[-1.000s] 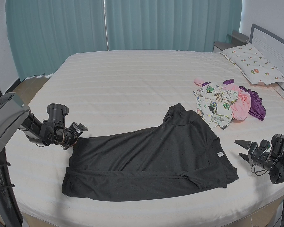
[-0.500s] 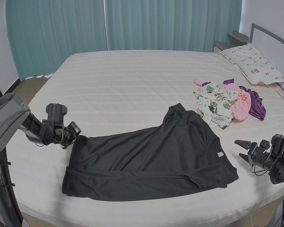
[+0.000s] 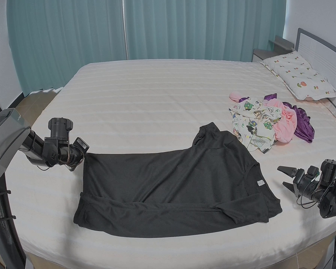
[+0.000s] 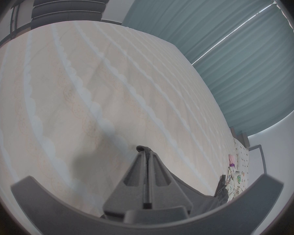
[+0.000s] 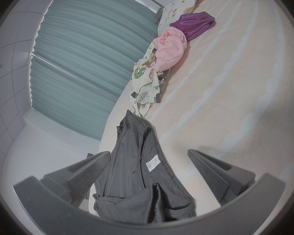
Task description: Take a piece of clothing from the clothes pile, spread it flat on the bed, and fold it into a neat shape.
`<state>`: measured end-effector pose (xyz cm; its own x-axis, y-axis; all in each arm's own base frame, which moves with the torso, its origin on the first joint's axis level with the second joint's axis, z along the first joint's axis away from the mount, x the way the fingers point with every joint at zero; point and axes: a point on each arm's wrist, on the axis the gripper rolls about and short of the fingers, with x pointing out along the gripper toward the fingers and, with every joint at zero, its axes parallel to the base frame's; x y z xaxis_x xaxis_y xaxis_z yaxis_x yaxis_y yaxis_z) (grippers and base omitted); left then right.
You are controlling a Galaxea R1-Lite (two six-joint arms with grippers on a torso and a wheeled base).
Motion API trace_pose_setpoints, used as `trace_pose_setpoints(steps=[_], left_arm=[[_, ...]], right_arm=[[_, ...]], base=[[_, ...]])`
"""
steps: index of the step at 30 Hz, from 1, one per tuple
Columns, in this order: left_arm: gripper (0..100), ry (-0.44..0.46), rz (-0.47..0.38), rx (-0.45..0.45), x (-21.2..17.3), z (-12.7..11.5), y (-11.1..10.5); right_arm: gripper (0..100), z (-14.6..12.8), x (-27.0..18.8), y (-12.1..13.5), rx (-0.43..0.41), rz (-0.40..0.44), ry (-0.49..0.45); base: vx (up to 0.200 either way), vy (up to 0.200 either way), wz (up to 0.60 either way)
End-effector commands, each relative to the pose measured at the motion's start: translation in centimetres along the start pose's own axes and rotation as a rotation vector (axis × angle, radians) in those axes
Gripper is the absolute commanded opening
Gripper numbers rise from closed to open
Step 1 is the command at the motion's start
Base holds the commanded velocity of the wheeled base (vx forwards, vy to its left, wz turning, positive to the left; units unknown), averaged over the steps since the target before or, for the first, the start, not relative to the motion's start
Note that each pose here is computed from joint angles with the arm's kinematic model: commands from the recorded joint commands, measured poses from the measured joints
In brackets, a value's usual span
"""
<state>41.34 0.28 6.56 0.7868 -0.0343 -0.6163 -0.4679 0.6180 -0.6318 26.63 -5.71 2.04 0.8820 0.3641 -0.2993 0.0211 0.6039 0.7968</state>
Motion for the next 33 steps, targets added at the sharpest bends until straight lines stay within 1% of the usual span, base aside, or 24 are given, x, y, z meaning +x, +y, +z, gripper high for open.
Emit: trace_pose_setpoints(steps=[1,6,11,12,16,18,21,23,24,26,28,30,31,33], left_arm=[[0,-0.012,0.005,-0.011,-0.1,0.6,0.3],[0,-0.019,0.002,-0.017,-0.3,0.8,0.3],[0,-0.014,0.004,-0.018,-0.3,0.7,0.3],[0,-0.012,0.006,-0.018,-0.3,0.6,0.4],[0,-0.008,0.007,-0.017,-0.3,0.5,0.4],[0,-0.007,0.008,-0.019,-0.4,0.5,0.5],[0,-0.003,0.011,-0.021,-0.4,0.4,0.5],[0,-0.006,0.009,-0.040,-0.4,0.5,0.5],[0,-0.005,0.009,-0.042,-0.4,0.4,0.5],[0,-0.003,0.003,-0.051,-0.6,0.5,0.4],[0,-0.002,0.000,-0.050,-0.6,0.5,0.3],[0,-0.001,0.001,-0.050,-0.6,0.5,0.4],[0,-0.001,0.001,-0.050,-0.6,0.5,0.4],[0,0.002,0.005,-0.050,-0.6,0.4,0.5]], right_arm=[[100,0.1,0.0,0.1,-0.007,0.007,-0.007],[100,0.5,0.4,0.5,-0.027,0.026,-0.019],[100,0.9,2.1,1.4,-0.068,0.074,-0.021],[100,1.0,3.5,1.9,-0.088,0.094,-0.018],[100,1.8,6.0,3.8,-0.124,0.132,-0.020],[100,2.6,8.0,5.4,-0.141,0.142,-0.029],[100,3.4,10.7,7.6,-0.148,0.102,-0.054],[100,3.5,12.5,9.3,-0.161,0.070,-0.064],[100,3.6,12.7,9.5,-0.165,0.066,-0.067],[100,3.0,15.6,11.1,-0.220,0.024,-0.073],[100,2.8,17.0,11.5,-0.257,0.007,-0.078],[100,2.3,18.3,12.0,-0.296,-0.004,-0.063],[100,2.3,18.3,12.0,-0.296,-0.004,-0.063],[100,1.9,19.3,12.8,-0.338,-0.002,-0.037]], base=[[0.000,0.000,0.00],[0.000,0.000,0.00],[0.000,0.000,0.00],[0.000,0.000,0.00],[0.000,0.000,0.00],[0.000,0.000,0.00],[0.000,0.000,0.00],[0.000,0.000,0.00],[0.000,0.000,0.00],[0.000,0.000,0.00],[0.000,0.000,0.00],[0.000,0.000,0.00],[0.000,0.000,0.00],[0.000,0.000,0.00]])
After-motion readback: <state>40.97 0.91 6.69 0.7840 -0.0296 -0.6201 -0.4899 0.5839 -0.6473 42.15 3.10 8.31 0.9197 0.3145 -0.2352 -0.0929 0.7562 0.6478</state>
